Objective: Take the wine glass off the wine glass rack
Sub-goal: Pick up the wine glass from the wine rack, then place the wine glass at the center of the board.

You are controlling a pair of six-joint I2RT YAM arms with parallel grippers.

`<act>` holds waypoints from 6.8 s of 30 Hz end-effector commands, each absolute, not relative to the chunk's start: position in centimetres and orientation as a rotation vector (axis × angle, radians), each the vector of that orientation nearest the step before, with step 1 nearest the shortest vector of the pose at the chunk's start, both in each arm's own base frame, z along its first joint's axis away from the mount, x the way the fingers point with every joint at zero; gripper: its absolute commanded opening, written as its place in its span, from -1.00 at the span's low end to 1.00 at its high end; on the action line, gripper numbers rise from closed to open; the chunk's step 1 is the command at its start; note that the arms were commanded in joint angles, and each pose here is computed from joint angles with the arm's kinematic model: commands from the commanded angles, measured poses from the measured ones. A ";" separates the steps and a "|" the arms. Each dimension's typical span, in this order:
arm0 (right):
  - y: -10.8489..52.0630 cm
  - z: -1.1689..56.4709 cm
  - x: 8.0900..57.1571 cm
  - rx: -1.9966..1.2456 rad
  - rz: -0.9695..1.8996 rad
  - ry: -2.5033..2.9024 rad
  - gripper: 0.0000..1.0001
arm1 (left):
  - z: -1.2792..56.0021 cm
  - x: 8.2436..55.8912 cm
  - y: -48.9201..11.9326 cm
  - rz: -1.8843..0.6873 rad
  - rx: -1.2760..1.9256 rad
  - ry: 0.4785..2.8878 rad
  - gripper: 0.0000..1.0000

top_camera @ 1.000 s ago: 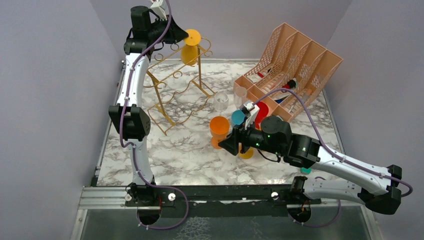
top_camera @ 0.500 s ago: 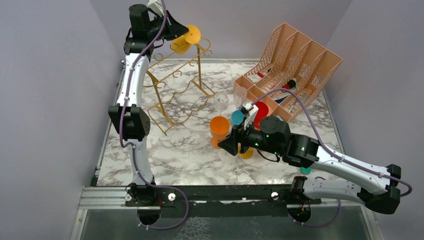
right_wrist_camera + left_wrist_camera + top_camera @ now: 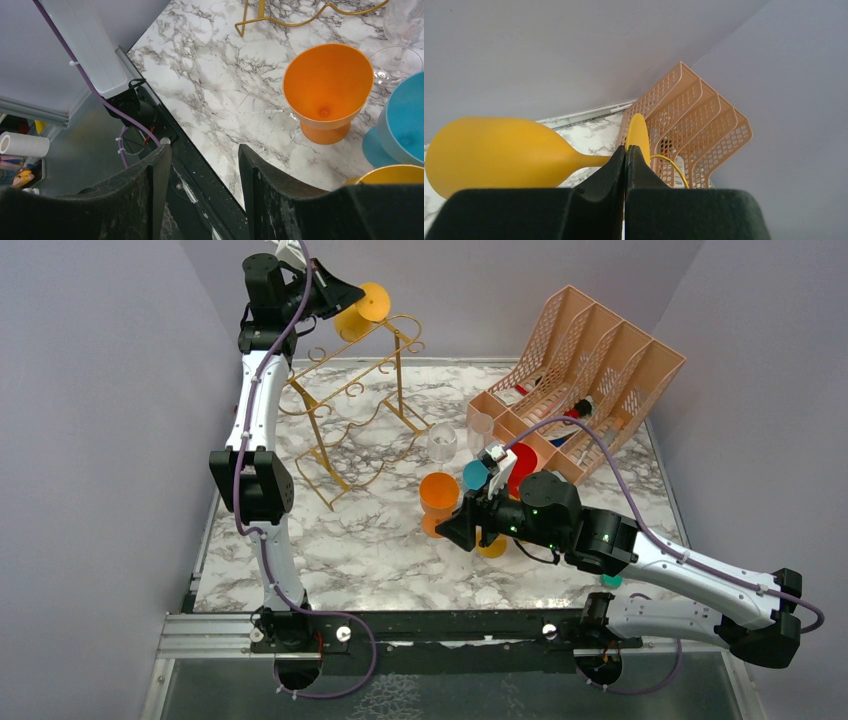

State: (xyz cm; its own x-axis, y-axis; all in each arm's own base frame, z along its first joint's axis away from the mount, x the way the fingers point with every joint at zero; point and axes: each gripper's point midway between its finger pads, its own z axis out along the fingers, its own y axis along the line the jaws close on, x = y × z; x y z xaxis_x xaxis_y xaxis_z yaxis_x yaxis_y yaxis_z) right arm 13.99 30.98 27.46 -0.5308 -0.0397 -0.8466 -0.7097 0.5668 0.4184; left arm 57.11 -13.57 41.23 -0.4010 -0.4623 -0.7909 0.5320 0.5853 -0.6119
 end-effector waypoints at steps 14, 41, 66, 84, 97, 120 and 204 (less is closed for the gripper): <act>30.7 28.6 14.0 -0.575 1.013 1.926 0.12 | 47.2 56.4 -9.6 -0.905 -0.038 1.463 -1.00; 30.8 29.2 14.2 -0.560 1.009 1.922 0.13 | 45.3 44.9 6.8 -0.188 -0.403 1.495 -1.00; 31.9 29.9 14.0 -0.505 1.126 1.862 0.15 | 32.1 24.1 5.2 -0.036 -0.563 1.697 -1.00; 32.0 27.3 12.4 -0.478 1.236 1.909 0.17 | 28.2 16.1 -12.6 -0.884 0.235 1.901 -1.00; 35.9 27.4 7.9 -0.724 1.569 1.836 0.25 | 29.4 10.4 -17.8 -1.342 0.668 1.726 -1.00; 40.8 28.6 8.9 -0.849 1.629 1.701 -0.77 | 27.8 11.3 -17.6 -1.310 0.631 1.746 -1.00; 35.2 31.9 17.2 -1.251 1.896 1.707 -0.30 | 23.6 8.9 -19.0 -0.990 1.452 0.808 -1.00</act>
